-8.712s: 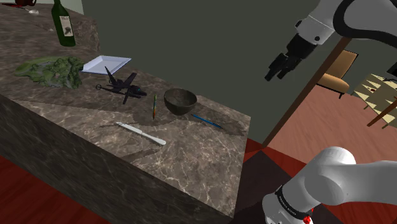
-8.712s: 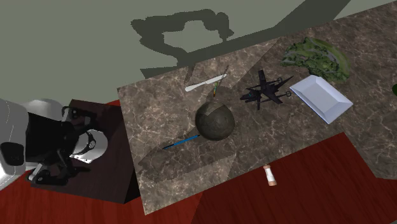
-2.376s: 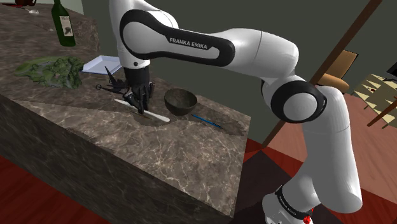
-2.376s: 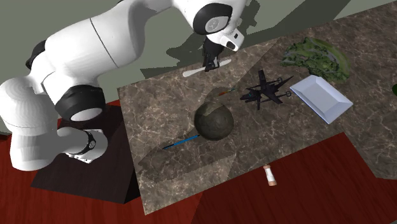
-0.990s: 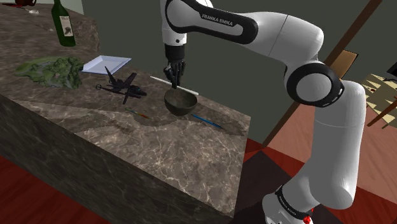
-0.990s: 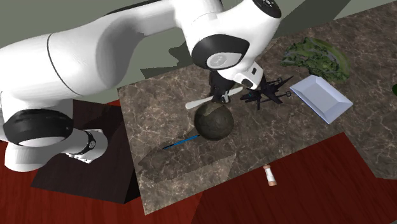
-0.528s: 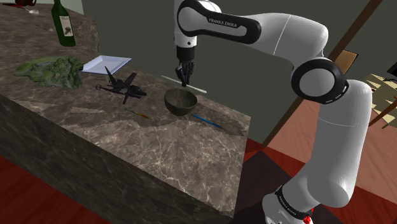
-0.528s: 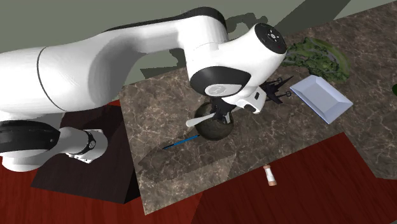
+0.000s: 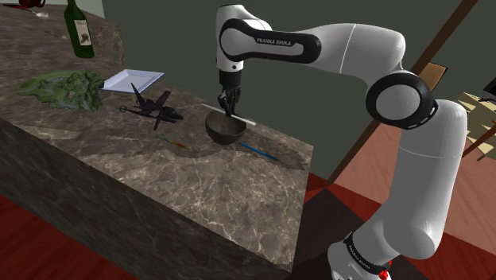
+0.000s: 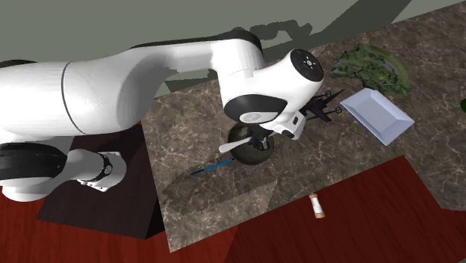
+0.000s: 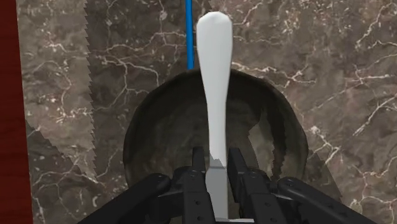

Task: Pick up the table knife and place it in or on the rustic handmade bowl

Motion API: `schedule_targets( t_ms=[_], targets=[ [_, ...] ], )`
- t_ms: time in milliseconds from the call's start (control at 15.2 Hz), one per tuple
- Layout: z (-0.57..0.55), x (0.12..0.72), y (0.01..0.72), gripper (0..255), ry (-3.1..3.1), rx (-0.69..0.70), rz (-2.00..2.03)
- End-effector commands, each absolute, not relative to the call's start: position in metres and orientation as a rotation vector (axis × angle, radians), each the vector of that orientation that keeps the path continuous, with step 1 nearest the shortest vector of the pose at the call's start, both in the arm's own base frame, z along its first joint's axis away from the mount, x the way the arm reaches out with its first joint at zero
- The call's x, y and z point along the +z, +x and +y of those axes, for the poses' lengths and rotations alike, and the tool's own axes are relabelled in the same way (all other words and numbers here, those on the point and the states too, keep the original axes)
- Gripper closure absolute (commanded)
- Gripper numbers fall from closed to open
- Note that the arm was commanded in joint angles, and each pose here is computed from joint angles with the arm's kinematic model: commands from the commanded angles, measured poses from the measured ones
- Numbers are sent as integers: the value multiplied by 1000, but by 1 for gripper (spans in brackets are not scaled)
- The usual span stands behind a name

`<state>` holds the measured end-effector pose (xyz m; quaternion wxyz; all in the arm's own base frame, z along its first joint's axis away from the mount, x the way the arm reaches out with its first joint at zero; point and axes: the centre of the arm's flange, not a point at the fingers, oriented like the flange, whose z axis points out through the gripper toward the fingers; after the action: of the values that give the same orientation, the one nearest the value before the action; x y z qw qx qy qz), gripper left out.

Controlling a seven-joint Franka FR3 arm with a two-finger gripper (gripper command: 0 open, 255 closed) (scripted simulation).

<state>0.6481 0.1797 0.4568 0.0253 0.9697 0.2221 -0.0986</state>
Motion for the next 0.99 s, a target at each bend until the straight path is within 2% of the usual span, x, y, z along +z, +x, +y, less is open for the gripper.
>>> schedule_targets(
  t_ms=[0, 726, 792, 924],
  targets=[
    [179, 445, 648, 255, 2998, -304, 687],
    [179, 428, 648, 255, 2998, -304, 687],
    [179, 428, 648, 0, 2998, -304, 687],
    [179, 428, 648, 0, 2998, -304, 687]
  ],
)
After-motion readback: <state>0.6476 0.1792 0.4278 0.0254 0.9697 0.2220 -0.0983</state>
